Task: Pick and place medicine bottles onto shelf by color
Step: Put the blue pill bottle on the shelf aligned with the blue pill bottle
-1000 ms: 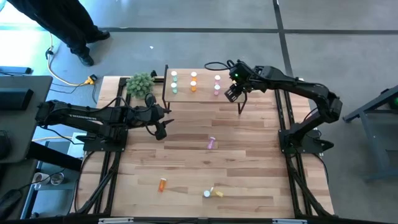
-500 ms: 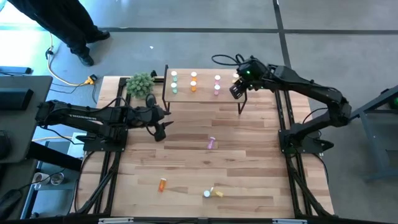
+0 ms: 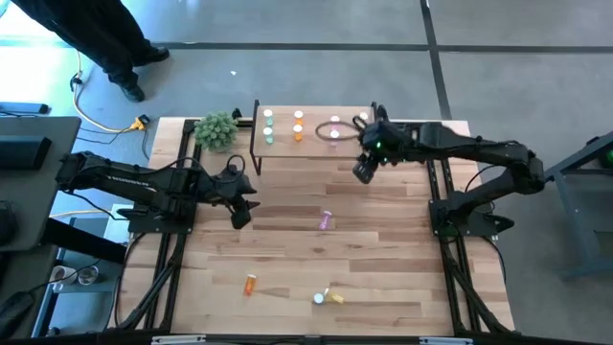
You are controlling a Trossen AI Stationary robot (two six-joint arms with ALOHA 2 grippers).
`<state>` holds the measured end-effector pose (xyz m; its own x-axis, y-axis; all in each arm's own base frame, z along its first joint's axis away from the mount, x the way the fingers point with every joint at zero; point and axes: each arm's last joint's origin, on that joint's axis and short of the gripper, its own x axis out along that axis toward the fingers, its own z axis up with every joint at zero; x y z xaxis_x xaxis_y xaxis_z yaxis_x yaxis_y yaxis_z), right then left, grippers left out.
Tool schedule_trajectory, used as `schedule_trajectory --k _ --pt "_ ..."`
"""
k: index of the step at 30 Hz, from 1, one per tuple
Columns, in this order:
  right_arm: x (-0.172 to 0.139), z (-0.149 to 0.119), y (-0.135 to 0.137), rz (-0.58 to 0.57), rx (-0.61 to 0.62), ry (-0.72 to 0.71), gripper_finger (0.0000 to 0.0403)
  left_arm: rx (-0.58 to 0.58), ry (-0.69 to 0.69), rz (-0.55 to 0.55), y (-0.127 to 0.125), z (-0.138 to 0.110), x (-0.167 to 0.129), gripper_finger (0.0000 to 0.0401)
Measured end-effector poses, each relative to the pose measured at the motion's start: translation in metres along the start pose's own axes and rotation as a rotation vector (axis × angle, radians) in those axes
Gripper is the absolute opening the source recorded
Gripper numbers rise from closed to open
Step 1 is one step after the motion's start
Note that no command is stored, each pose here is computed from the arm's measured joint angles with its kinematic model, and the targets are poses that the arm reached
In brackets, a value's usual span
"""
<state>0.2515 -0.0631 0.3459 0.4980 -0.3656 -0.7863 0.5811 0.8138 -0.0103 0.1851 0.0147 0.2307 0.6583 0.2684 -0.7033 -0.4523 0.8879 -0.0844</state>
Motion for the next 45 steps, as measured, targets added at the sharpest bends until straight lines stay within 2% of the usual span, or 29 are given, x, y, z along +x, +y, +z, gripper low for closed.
schedule_trajectory --k 9,17,21,34,45 --pt "0.013 -0.037 0.037 0.054 0.101 0.095 0.0158 0.043 0.024 -0.057 -0.015 -0.008 -0.004 0.0191" --pt "0.010 -0.059 0.066 0.111 0.214 0.127 0.0158 0.060 0.031 -0.101 -0.025 -0.012 -0.008 0.0191" --pt "0.007 -0.072 0.082 0.151 0.220 0.120 0.0158 0.064 0.041 -0.132 -0.030 -0.015 -0.010 0.0191" --pt "0.030 -0.128 0.127 0.405 0.161 0.001 0.0158 0.115 0.049 -0.173 -0.038 -0.019 -0.013 0.0191" --pt "0.030 -0.153 0.148 0.636 0.160 -0.188 0.0158 0.131 0.049 -0.179 -0.039 -0.020 -0.013 0.0191"
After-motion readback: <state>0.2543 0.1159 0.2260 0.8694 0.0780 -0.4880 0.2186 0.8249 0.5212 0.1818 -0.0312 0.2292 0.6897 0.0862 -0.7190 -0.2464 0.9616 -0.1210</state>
